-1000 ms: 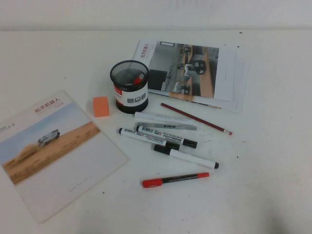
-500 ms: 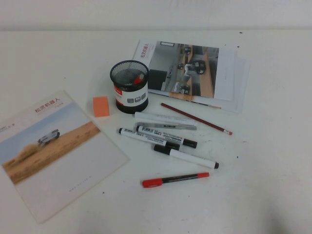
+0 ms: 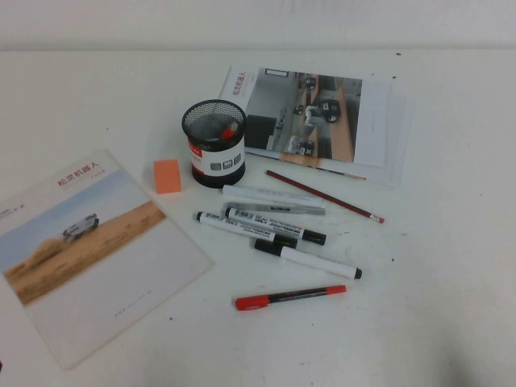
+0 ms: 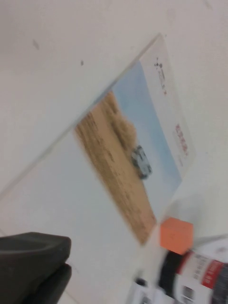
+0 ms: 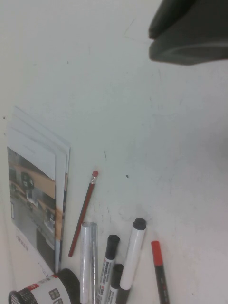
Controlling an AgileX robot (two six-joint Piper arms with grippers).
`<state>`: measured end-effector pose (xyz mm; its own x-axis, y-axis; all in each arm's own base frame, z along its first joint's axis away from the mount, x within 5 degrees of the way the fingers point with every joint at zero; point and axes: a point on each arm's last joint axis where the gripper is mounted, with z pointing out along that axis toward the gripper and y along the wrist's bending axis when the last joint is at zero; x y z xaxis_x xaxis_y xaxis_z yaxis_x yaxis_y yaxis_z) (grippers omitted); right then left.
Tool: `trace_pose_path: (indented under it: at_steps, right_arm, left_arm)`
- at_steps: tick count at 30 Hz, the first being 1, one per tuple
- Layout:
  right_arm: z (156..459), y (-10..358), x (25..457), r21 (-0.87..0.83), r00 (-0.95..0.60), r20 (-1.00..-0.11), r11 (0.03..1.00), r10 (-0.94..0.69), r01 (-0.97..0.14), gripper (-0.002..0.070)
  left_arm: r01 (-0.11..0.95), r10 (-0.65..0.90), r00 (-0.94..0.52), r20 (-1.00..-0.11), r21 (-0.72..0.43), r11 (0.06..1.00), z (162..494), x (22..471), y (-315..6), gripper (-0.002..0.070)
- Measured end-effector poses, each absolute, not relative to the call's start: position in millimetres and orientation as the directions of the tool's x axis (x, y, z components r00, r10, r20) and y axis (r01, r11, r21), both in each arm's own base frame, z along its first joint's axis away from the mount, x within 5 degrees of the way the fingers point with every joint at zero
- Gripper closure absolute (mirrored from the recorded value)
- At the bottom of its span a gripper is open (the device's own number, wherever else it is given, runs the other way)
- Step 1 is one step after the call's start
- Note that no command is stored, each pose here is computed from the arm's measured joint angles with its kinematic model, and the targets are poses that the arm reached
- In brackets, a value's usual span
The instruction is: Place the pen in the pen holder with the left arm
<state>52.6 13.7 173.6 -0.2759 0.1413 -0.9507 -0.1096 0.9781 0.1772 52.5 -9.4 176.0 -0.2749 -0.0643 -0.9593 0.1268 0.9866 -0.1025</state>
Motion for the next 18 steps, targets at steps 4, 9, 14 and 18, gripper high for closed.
trace_pose_path:
  at_steps: [4, 9, 14, 18]
  right_arm:
    - [174, 14, 53, 0.177, -0.276, -0.951, 0.978, 0.141, -0.11, 0.0698]
    - [174, 14, 53, 0.177, -0.276, -0.951, 0.978, 0.141, -0.11, 0.0698]
    - [174, 14, 53, 0.177, -0.276, -0.951, 0.978, 0.141, -0.11, 0.0698]
    - [174, 14, 53, 0.177, -0.276, -0.951, 0.978, 0.141, -0.11, 0.0698]
  left_arm:
    - [0.121, -0.258, -0.204, -0.944, -0.286, 0.951, 184, 54, -11, 0.0676]
    - [0.13, -0.415, -0.12, -0.902, -0.428, 0.894, 194, 56, -11, 0.0676]
    - [0.131, -0.431, -0.107, -0.896, -0.443, 0.887, 195, 56, -11, 0.0676]
    - [0.132, -0.424, -0.109, -0.899, -0.436, 0.89, 195, 56, -11, 0.0676]
